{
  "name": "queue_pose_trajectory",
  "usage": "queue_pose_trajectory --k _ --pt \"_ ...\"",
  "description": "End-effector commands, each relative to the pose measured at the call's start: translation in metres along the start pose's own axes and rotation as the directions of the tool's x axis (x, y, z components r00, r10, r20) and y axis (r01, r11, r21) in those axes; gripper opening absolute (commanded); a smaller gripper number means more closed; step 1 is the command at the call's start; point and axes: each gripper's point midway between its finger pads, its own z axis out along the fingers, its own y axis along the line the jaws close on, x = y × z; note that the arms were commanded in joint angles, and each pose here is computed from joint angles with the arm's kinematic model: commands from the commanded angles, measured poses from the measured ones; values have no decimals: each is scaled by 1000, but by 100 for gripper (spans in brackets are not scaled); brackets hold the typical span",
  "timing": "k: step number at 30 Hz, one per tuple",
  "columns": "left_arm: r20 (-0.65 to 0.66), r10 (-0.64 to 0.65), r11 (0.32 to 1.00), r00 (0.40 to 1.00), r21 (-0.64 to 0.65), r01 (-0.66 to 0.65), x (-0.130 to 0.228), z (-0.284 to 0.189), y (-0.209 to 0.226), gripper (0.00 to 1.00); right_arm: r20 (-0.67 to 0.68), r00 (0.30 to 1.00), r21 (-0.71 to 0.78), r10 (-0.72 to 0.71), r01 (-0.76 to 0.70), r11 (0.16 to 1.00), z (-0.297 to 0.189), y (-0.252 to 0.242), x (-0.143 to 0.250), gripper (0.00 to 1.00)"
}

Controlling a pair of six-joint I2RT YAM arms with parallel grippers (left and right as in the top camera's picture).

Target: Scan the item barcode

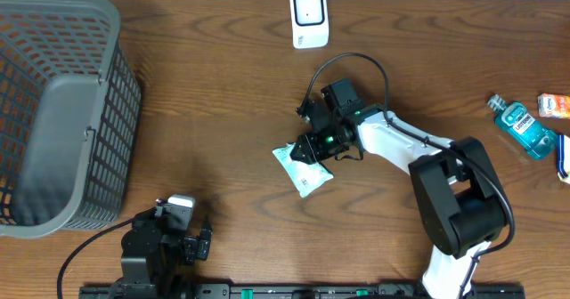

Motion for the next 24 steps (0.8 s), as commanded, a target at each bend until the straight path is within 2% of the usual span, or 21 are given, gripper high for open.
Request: queue_pose_trajectory --k 1,6,13,16,17,18,20,21,24 --pt "-40 -6 1000 999 7 6 11 3 -2 98 -27 999 20 32 -32 999 4 -13 9 22" --pt "-40 -6 1000 999 7 6 11 3 -2 98 -26 999 22 39 -38 999 3 -15 9 1" --pt "-40 -6 1000 999 7 6 11 3 -2 98 2 984 8 178 -178 984 0 -13 -1 1" --pt "-40 -6 1000 999 7 6 11 3 -2 98 -5 969 -94 245 -245 965 -12 3 -11 1" --pt "-40 -6 1000 999 7 6 11 3 -2 98 -17 942 -144 335 -334 932 -22 8 -17 2" --pt "-40 -6 1000 999 7 6 11 3 -2 98 -60 869 -200 492 -493 847 -38 12 -23 1" --pt "-40 -6 1000 999 7 6 11 3 -2 98 -122 790 -259 600 -609 749 -53 17 -27 2" --pt "-40 -6 1000 999 7 6 11 3 -2 98 -171 750 -308 639 -657 688 -64 22 -29 2" --pt "-40 -6 1000 999 7 6 11 3 -2 98 -310 695 -443 649 -710 548 -92 38 -30 2"
